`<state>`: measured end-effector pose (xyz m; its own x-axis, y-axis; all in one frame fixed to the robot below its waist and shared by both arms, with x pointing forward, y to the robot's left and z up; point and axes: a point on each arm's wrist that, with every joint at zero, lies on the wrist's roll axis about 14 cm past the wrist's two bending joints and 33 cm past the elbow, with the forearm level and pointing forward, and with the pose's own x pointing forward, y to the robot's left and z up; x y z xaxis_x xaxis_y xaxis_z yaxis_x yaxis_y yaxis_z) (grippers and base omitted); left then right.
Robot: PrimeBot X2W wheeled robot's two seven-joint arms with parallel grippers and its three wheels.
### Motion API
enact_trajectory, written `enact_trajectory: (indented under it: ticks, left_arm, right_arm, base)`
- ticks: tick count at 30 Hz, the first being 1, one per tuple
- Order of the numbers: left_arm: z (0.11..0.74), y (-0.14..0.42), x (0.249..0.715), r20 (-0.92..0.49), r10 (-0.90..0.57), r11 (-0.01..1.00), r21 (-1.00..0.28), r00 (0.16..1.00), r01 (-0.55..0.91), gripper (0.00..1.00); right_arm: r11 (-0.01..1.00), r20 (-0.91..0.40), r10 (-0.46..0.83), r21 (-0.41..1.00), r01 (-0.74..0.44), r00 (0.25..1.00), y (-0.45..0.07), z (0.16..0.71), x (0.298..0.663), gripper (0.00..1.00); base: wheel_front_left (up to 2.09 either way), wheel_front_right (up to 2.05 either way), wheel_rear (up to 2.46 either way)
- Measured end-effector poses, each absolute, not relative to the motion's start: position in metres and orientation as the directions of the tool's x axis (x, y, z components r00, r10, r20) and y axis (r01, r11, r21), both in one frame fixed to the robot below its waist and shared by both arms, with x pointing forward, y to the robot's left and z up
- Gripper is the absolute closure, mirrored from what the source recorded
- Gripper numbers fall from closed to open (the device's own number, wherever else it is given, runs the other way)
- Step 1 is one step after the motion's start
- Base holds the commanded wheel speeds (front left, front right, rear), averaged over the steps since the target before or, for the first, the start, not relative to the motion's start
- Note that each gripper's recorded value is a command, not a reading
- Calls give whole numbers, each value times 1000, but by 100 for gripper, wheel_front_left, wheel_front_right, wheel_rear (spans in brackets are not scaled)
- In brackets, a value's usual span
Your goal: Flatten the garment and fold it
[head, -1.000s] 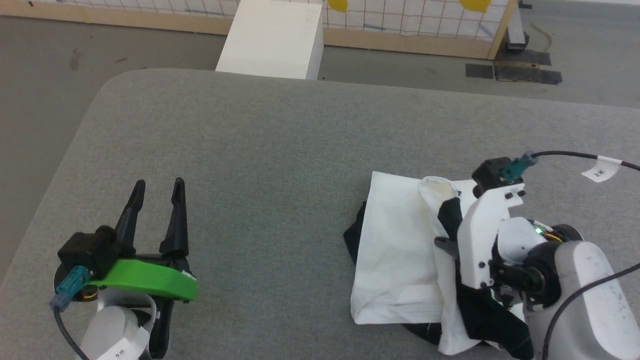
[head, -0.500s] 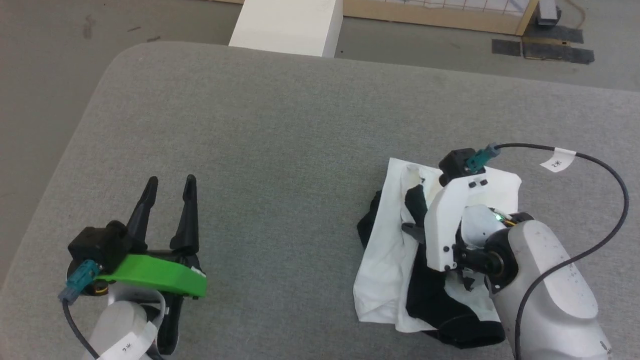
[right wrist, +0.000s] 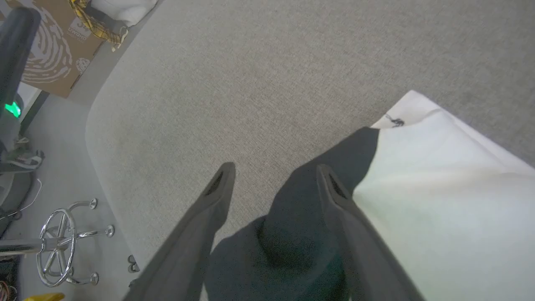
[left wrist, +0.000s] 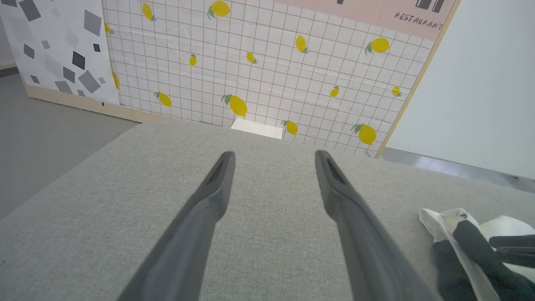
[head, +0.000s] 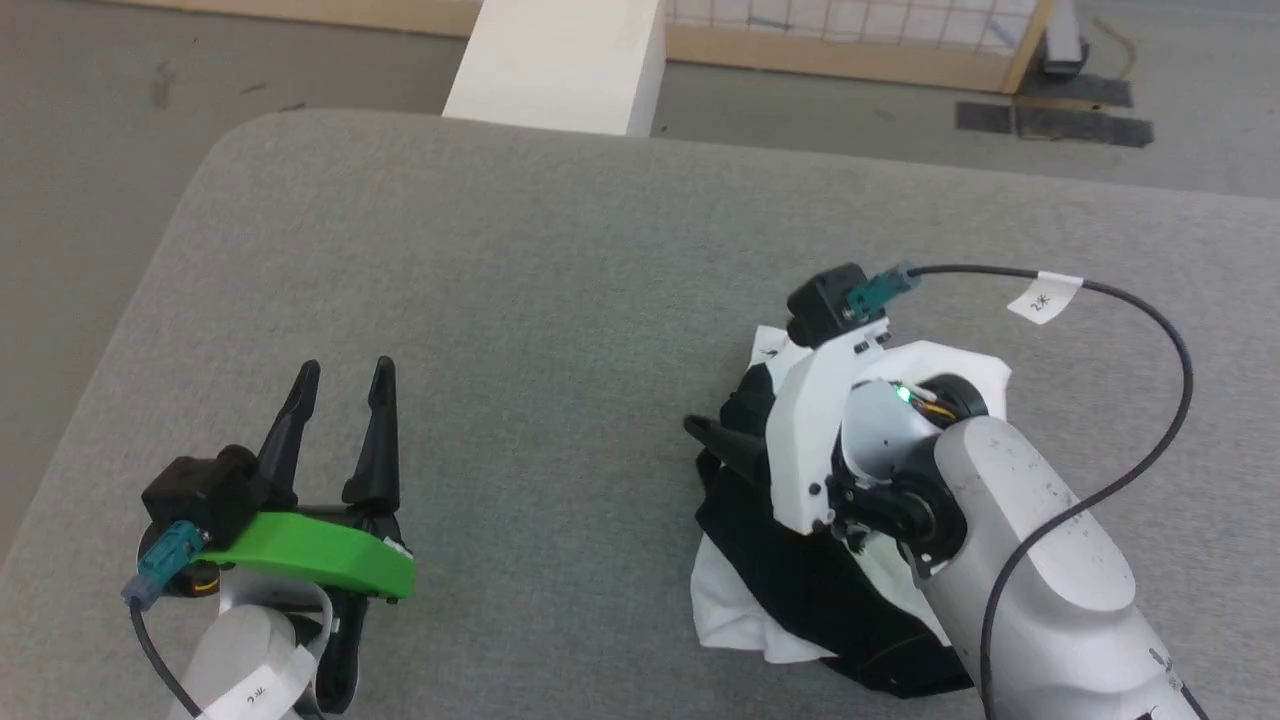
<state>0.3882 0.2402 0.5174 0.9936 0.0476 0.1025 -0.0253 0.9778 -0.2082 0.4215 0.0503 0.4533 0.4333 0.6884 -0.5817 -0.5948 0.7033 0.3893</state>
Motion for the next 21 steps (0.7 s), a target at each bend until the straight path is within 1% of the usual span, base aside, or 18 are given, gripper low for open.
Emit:
enact_trajectory:
  ticks: [2,5,8,11,13,15,18,21]
  left_arm:
    - [520,236,389,110,36,978,-210,993,-12,0]
    - [523,229,390,120,16,978,-209,993,10,0]
    - [527,220,393,136,-10,978,-205,991,38,0]
    - [531,212,396,150,-32,976,-207,988,63,0]
    - [532,207,398,154,-45,975,-207,987,77,0]
    - [532,202,400,154,-58,974,-209,986,90,0]
    - [528,198,403,144,-71,972,-211,987,101,0]
    - [523,197,404,130,-75,972,-212,989,101,0]
  right_arm:
    - [701,-542,697,373,-609,470,49,470,424,0]
    - [737,-490,663,293,-609,566,34,494,436,0]
    - [812,-450,575,209,-545,684,-3,510,447,0]
    - [884,-470,457,150,-442,755,-48,504,445,0]
    - [916,-494,394,136,-378,775,-72,495,438,0]
    - [939,-530,337,122,-323,779,-92,484,428,0]
    - [961,-595,267,102,-258,758,-114,460,414,0]
    - [967,-636,242,97,-235,733,-121,443,406,0]
  base:
    - [0,0,0]
    - [0,0,0]
    - [0,0,0]
    - [0,0,0]
    - [0,0,0]
    - [0,0,0]
    - [0,0,0]
    - [0,0,0]
